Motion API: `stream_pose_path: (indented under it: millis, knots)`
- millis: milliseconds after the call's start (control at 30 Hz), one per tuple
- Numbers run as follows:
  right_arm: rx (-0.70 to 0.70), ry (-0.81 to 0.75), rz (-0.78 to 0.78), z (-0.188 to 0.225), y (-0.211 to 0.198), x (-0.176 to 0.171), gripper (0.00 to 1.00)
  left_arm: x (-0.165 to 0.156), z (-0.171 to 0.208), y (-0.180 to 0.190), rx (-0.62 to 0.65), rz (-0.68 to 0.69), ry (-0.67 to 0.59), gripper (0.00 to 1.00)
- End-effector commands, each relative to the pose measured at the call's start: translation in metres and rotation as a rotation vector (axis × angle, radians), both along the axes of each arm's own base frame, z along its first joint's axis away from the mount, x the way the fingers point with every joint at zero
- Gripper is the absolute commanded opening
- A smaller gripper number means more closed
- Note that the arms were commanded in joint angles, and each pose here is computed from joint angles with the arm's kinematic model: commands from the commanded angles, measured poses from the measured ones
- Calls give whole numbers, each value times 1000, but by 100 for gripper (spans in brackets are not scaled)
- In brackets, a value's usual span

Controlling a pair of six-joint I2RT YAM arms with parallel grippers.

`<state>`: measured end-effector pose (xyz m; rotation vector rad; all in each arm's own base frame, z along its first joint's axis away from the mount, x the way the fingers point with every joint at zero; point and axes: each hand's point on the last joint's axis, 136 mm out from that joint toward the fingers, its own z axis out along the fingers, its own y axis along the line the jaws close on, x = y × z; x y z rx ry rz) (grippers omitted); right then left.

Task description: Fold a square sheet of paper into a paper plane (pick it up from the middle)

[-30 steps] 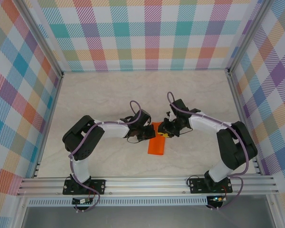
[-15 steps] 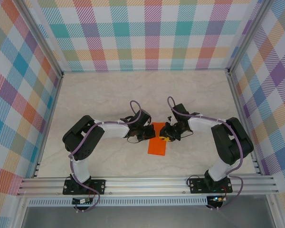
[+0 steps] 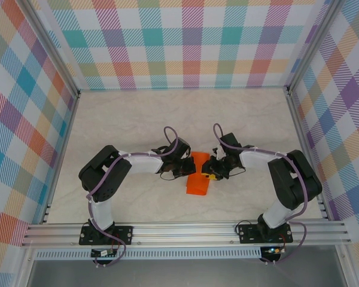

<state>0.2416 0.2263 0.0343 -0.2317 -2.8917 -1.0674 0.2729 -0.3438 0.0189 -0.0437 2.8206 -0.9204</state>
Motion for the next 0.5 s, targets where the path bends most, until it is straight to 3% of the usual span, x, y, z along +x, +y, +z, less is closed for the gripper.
stream_pose_path:
  millis: [0,233,467]
  knots:
    - [11,-80,28,29,2,10,34,-31,-37,35,194,-11,88,0]
    - [-31,-74,-16,24,-10,11,33,-26,-26,31,180,-12,65,0]
    - [156,-31,33,30,12,-6,24,-29,-29,34,187,-13,73,0]
